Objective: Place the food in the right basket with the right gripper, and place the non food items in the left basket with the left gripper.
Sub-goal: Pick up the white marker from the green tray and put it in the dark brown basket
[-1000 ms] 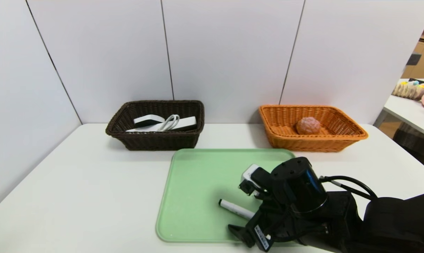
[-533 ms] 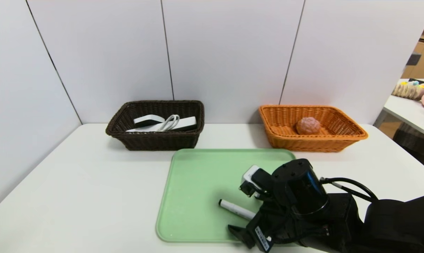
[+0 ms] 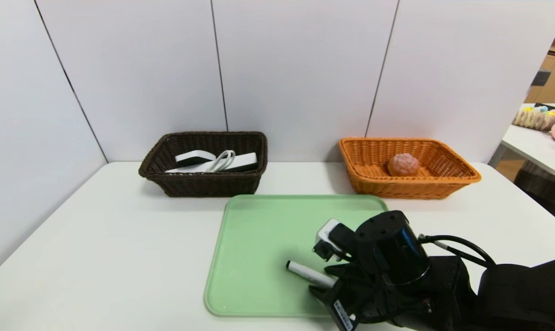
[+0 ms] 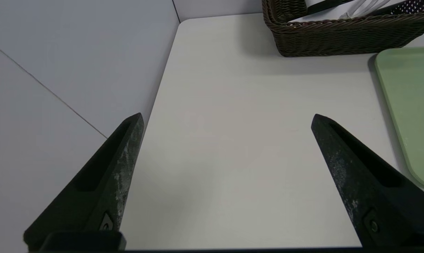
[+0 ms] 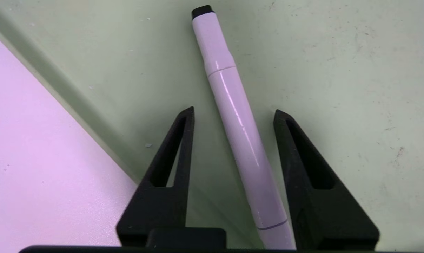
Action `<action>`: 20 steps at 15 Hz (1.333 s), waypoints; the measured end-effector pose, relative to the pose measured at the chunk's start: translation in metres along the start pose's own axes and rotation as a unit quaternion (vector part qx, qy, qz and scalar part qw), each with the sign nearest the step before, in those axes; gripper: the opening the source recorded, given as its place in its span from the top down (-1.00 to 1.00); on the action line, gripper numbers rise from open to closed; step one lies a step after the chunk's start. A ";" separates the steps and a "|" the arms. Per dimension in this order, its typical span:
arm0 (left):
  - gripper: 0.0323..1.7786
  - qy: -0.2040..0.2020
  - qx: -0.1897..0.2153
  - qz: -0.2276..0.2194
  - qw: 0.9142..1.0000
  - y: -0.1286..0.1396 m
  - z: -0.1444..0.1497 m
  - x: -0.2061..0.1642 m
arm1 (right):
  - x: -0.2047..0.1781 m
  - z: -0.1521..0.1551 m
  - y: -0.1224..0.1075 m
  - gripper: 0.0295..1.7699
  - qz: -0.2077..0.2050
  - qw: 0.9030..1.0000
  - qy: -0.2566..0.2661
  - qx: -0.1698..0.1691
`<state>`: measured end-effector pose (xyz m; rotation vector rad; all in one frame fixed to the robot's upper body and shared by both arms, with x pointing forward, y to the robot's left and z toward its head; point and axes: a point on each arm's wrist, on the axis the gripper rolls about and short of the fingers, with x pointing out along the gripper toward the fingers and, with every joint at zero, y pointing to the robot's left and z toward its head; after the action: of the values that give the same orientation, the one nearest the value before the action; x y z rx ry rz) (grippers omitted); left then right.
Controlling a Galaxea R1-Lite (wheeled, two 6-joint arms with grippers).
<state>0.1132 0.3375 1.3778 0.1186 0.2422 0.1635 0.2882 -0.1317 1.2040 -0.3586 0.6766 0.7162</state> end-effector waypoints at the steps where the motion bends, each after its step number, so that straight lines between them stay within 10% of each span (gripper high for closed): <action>1: -0.90 -0.001 -0.001 0.000 1.000 0.000 0.000 0.000 | 0.000 0.000 0.000 0.74 -0.002 1.000 -0.002 -0.001; 12: -0.90 -0.001 -0.002 0.000 1.000 0.000 0.000 -0.001 | -0.008 0.020 -0.004 0.81 -0.028 0.999 -0.042 0.013; 20: -0.90 0.013 0.004 -0.001 1.000 -0.001 -0.005 0.003 | -0.021 0.114 -0.030 0.81 -0.066 0.977 -0.194 0.059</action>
<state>0.1150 0.3372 1.3723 0.1250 0.2695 0.1623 0.3478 -0.1041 1.3045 -0.1451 0.3194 0.5931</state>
